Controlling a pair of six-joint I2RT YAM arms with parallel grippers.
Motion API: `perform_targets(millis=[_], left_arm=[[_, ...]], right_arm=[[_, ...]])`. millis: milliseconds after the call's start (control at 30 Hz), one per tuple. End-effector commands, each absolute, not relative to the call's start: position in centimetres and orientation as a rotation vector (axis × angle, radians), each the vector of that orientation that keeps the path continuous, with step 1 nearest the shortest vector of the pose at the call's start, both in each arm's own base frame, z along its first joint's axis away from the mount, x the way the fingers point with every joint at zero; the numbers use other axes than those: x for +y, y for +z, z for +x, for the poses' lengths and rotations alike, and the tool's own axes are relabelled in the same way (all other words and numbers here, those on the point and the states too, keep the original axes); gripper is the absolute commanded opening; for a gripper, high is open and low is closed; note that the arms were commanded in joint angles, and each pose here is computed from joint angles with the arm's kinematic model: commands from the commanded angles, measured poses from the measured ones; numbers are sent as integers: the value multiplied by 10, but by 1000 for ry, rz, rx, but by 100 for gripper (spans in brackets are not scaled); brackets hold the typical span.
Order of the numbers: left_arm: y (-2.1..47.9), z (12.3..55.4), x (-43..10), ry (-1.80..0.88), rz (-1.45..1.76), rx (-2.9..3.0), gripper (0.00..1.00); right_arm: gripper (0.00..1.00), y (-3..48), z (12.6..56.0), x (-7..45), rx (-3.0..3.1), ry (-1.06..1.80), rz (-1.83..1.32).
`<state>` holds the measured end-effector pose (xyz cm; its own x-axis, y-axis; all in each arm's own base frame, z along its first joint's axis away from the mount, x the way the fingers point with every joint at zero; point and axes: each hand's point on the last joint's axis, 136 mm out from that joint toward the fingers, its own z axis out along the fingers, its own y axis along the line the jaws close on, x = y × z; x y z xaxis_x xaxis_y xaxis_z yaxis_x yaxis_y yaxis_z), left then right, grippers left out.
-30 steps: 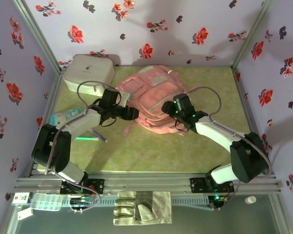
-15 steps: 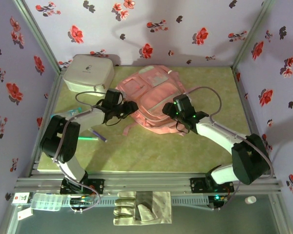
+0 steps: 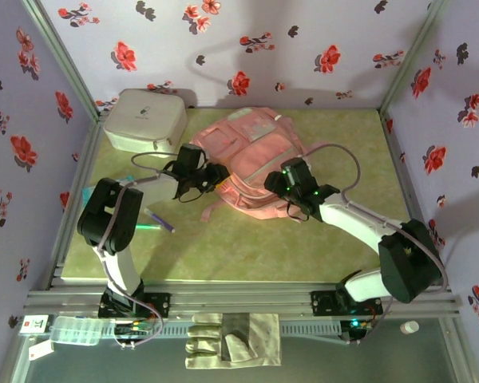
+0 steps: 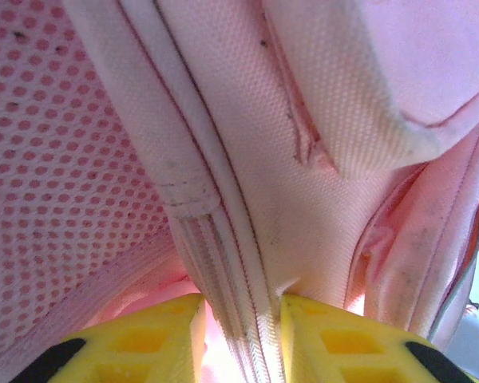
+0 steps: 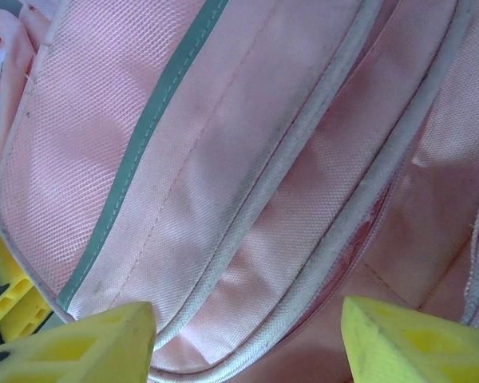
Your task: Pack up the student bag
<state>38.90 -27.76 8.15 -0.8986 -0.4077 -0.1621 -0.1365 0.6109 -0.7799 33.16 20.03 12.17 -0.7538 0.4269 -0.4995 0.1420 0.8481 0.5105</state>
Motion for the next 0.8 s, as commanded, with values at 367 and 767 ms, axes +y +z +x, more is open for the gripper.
perform_targets(millis=[367, 767], left_arm=[[128, 406, -304, -1305, -409, 2380, 14], [127, 401, -308, -1302, -398, 2394, 14]], right_arm=[[60, 127, 307, 242, 2431, 441, 126], [44, 94, 297, 303, 2529, 384, 59]])
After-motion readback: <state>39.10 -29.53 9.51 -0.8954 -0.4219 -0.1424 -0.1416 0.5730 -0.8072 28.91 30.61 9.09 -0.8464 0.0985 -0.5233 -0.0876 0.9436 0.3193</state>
